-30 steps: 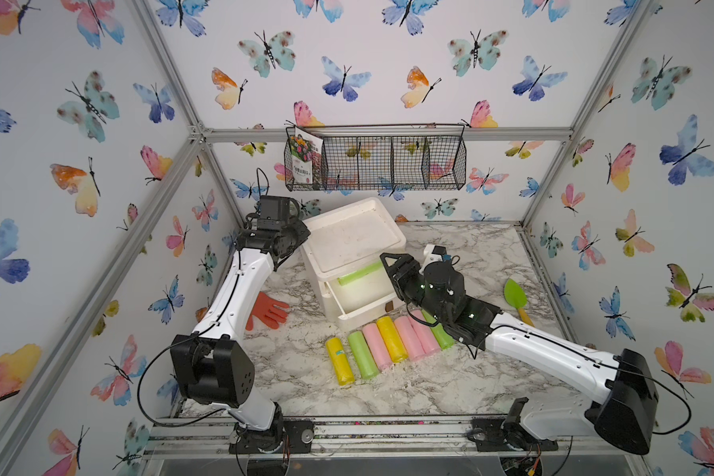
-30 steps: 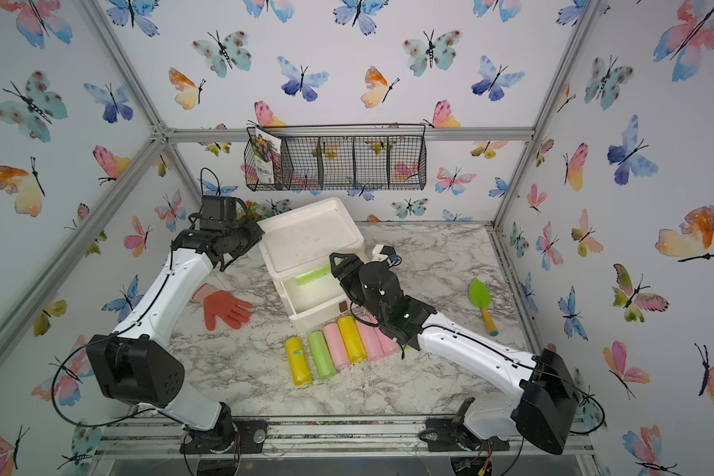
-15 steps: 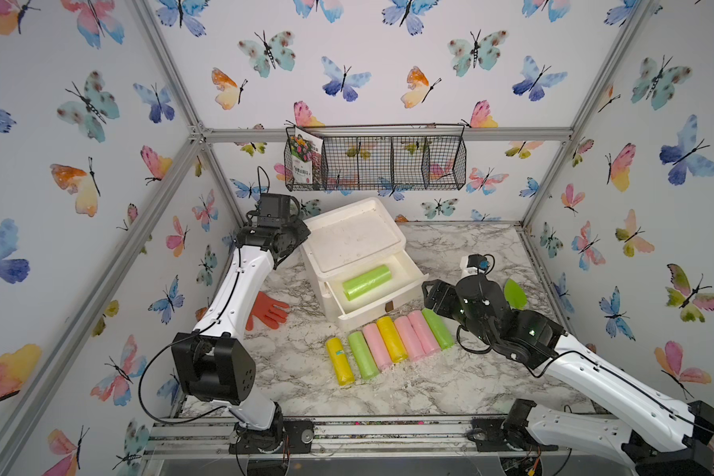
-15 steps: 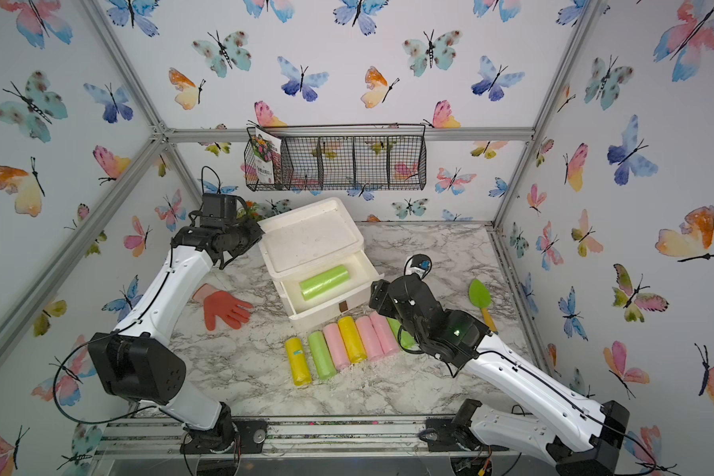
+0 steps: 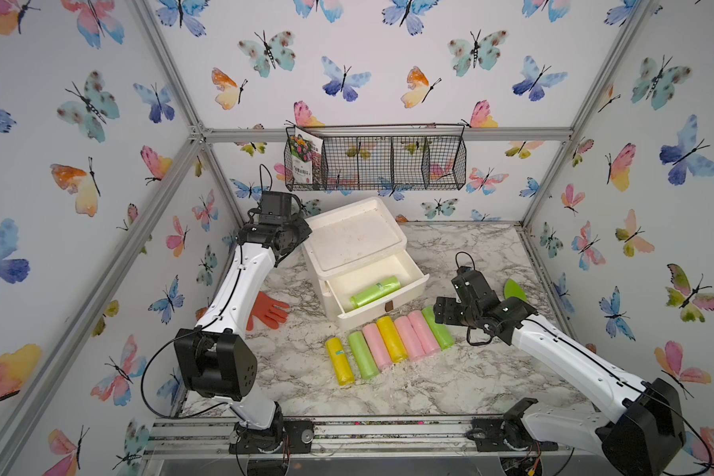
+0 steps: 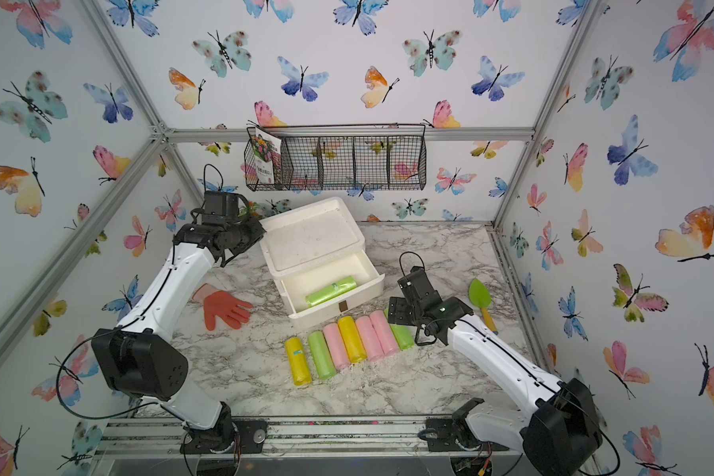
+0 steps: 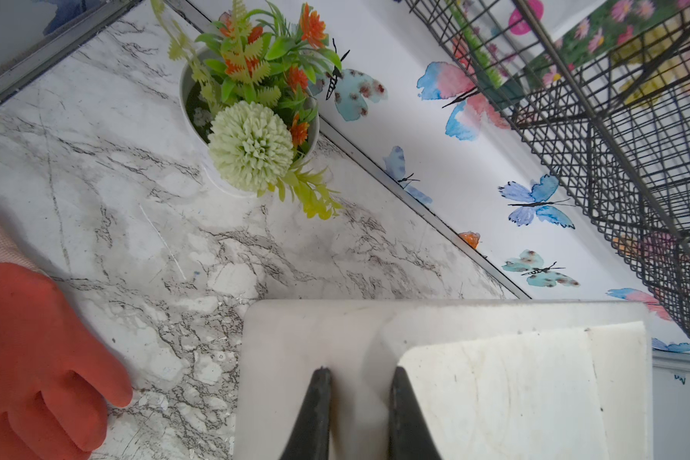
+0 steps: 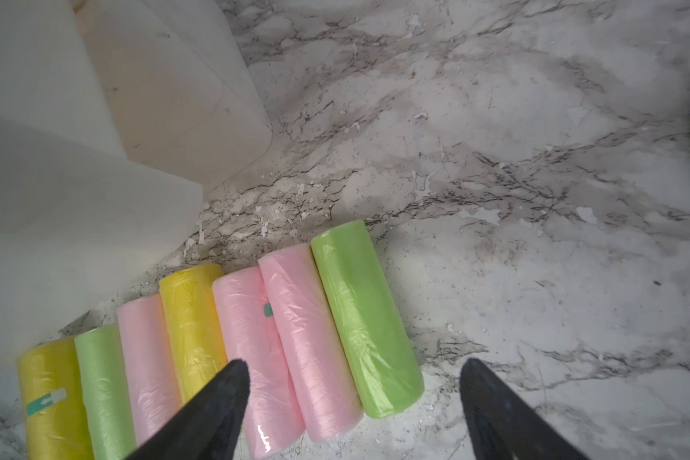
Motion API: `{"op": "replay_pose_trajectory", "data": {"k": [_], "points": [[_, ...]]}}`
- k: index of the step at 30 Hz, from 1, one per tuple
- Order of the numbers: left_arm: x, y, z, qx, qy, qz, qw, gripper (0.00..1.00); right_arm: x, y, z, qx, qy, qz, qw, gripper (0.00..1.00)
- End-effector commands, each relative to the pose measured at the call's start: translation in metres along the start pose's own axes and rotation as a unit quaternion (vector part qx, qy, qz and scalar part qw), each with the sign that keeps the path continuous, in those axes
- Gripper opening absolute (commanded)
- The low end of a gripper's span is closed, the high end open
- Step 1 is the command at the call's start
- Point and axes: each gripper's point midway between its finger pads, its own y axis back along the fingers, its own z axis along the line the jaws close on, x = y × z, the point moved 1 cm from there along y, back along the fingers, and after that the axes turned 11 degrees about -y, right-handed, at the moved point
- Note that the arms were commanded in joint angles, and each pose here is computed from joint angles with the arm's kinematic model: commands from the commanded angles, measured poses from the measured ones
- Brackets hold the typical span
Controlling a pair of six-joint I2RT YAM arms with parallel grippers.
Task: Sort the rolls of trash bags by color and place them into the drawer
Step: Pick up the roll of trash bags from the center of the board.
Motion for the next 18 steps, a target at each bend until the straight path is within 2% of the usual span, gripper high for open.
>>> {"op": "replay_pose_trajectory", "data": {"k": [1,8,18], "points": [[0.047,-0.022,0.004,-0.005,0.019,0.095,0.995,0.0,0.018,-0.021,-0.001,-0.025,0.03,0.056,0.998,0.86],[0.045,-0.02,0.004,-0.008,0.018,0.093,0.995,0.0,0.036,-0.055,-0.017,-0.021,0.033,0.095,0.995,0.86],[0.047,-0.022,0.006,-0.013,0.019,0.095,0.995,0.0,0.032,-0.08,-0.014,-0.034,0.034,0.117,0.992,0.84]]}}
